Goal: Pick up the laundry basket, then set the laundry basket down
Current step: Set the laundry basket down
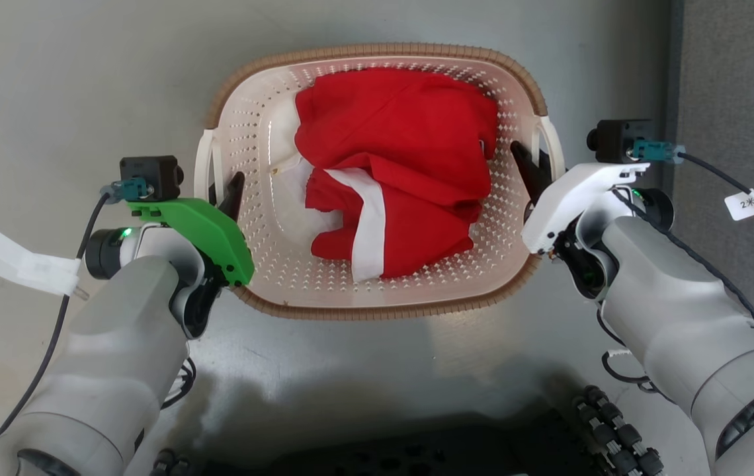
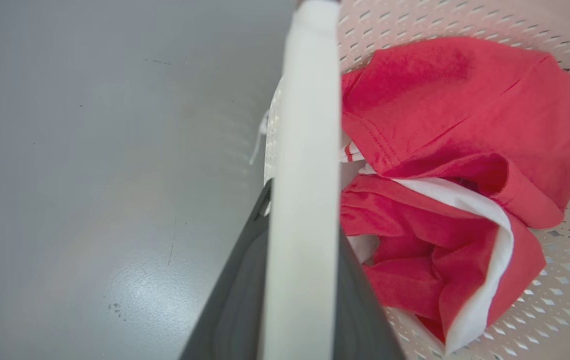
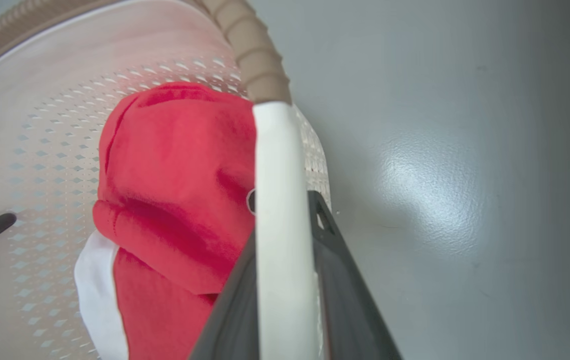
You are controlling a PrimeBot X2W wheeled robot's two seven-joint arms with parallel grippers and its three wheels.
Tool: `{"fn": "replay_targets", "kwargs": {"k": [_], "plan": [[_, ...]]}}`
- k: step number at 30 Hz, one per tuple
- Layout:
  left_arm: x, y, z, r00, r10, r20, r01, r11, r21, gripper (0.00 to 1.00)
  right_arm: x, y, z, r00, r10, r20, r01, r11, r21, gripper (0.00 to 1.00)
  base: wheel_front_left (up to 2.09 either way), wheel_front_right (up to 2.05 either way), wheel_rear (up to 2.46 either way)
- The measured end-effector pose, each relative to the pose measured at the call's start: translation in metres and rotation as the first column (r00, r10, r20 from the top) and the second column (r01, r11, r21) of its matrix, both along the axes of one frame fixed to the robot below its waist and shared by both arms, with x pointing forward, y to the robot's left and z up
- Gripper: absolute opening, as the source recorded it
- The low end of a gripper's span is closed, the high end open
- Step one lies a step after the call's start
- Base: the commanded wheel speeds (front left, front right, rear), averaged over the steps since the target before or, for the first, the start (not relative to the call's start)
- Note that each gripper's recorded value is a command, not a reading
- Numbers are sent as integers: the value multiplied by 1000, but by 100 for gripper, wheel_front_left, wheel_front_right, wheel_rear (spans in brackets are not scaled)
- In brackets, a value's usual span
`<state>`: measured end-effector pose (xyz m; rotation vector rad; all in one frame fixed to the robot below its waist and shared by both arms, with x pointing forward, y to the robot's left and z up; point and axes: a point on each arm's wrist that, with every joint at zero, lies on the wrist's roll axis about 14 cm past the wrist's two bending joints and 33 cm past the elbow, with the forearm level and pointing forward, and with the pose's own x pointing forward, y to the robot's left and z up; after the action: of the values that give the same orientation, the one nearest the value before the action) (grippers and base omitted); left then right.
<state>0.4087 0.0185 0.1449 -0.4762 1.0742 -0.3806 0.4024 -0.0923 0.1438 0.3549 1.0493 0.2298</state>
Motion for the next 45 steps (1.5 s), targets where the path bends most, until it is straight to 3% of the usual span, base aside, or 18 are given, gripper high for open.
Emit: {"fn": "replay_targets", "kwargs": {"k": [7, 8, 9, 10, 11, 30, 45], "plan": [[0, 2, -3, 1000, 2, 3, -2, 1000, 10, 0, 1, 1, -3, 1000, 5, 3, -5, 1000, 0, 0, 0, 0, 0], [0, 2, -3, 1000, 1, 2, -1, 1000, 10, 4, 1, 1, -3, 1000, 5, 2, -5, 1000, -2, 6, 0, 0, 0], [0, 1, -3, 1000, 1, 3, -1, 1000, 10, 30, 0, 0, -3, 1000, 4, 0, -4, 1000, -4, 37, 0, 0, 0], [-1, 1, -3, 1000, 0, 4, 0, 1000, 11, 84, 0, 0, -4, 1000, 4, -1, -4, 1000, -5, 100, 0, 0, 0], [-1, 2, -3, 1000, -2, 3, 2, 1000, 10, 100, 0, -1, -3, 1000, 5, -1, -5, 1000, -2, 100, 0, 0, 0], [1, 5, 8, 999, -29, 28, 28, 999, 31, 100, 8, -5, 11, 999, -8, 33, 8, 1000, -11, 100, 0, 0, 0], [14, 8, 54, 988, -64, 143, 57, 997, 48, 100, 39, -9, 69, 983, -31, 178, 32, 999, -4, 100, 0, 0, 0]]}}
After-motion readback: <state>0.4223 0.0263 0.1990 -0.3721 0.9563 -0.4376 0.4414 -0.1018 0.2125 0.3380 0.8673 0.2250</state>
